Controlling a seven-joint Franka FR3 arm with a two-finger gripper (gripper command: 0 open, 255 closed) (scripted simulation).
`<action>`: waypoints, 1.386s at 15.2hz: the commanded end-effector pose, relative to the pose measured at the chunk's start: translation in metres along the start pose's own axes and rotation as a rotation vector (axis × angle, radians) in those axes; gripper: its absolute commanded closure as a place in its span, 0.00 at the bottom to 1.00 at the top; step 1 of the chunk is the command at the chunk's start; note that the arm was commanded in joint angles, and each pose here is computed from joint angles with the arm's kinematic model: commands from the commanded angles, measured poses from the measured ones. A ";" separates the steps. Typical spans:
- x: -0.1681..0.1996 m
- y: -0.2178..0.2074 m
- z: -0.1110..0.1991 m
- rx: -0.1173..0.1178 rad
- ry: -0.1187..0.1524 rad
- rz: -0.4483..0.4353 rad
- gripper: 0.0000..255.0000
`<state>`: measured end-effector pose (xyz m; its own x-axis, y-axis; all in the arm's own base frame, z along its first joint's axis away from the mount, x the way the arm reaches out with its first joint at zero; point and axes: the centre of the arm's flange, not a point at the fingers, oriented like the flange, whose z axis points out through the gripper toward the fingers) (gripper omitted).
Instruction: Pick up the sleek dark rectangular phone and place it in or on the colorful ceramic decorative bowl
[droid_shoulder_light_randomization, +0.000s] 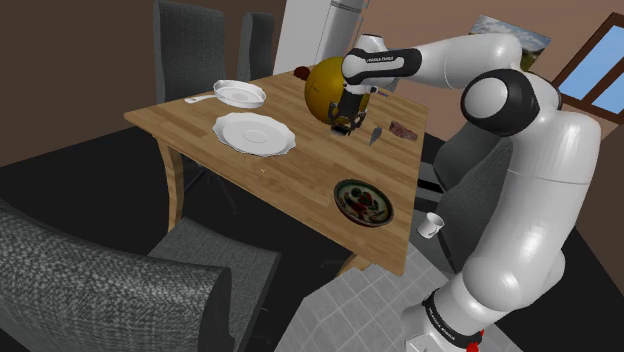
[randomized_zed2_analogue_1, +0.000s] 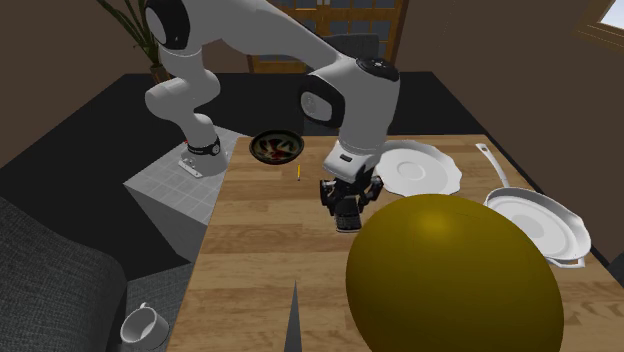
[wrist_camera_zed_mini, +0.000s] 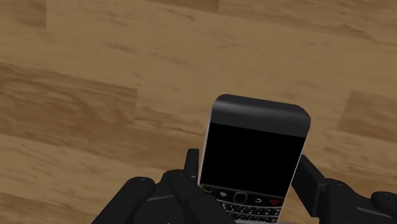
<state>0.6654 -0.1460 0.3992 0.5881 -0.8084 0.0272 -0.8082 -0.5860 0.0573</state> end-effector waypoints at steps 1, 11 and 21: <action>-0.001 0.000 -0.011 0.000 0.000 0.000 1.00; -0.011 0.008 -0.055 0.000 0.000 0.000 1.00; -0.132 0.061 -0.057 0.000 0.000 0.000 1.00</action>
<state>0.5522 -0.0764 0.4585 0.5883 -0.8082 0.0263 -0.8080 -0.5863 0.0580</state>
